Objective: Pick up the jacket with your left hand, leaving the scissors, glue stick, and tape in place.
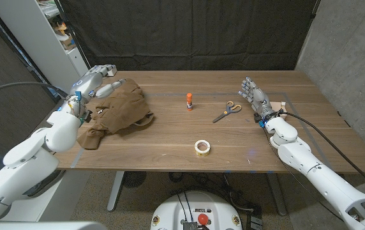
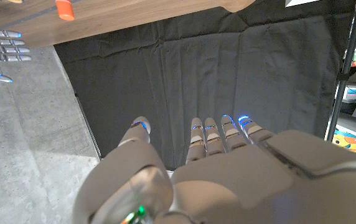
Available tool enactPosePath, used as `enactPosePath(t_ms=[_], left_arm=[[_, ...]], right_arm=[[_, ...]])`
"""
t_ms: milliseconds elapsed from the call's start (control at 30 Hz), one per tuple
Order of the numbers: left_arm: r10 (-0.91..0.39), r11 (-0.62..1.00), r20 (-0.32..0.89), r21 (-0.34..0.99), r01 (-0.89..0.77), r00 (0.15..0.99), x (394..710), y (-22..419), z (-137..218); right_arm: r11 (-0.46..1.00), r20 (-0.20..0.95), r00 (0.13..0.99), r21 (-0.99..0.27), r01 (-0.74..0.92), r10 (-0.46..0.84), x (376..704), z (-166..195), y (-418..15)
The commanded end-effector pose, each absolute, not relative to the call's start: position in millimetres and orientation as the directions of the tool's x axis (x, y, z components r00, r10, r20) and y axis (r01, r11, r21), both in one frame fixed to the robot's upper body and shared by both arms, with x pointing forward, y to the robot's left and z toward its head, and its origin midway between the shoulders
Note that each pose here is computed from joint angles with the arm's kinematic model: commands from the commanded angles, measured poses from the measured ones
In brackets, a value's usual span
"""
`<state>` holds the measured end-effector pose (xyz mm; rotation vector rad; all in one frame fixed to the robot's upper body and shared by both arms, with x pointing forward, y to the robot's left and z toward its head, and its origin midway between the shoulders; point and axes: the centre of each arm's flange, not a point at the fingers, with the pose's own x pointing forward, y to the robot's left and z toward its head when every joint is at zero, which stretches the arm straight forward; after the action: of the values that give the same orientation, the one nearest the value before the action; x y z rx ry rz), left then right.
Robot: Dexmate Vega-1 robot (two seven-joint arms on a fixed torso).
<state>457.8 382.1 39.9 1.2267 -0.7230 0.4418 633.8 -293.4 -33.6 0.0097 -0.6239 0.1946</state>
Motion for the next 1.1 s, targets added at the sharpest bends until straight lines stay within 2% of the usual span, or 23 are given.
enactPosePath(t_ms=[33,600,1100], left_arm=[[-0.033,0.257,0.694,0.701,-0.665,0.719,464,391,40],[0.002,0.161,0.689,0.715,-0.68,0.725,464,396,39],[0.041,0.107,0.661,0.743,-0.661,0.749,479,402,46]], right_arm=[[0.982,0.577,0.798,-0.049,-0.182,0.177,633,-35,-291],[0.981,0.57,0.801,-0.053,-0.185,0.182,634,-39,-290],[0.982,0.567,0.804,-0.047,-0.182,0.176,632,-42,-293]])
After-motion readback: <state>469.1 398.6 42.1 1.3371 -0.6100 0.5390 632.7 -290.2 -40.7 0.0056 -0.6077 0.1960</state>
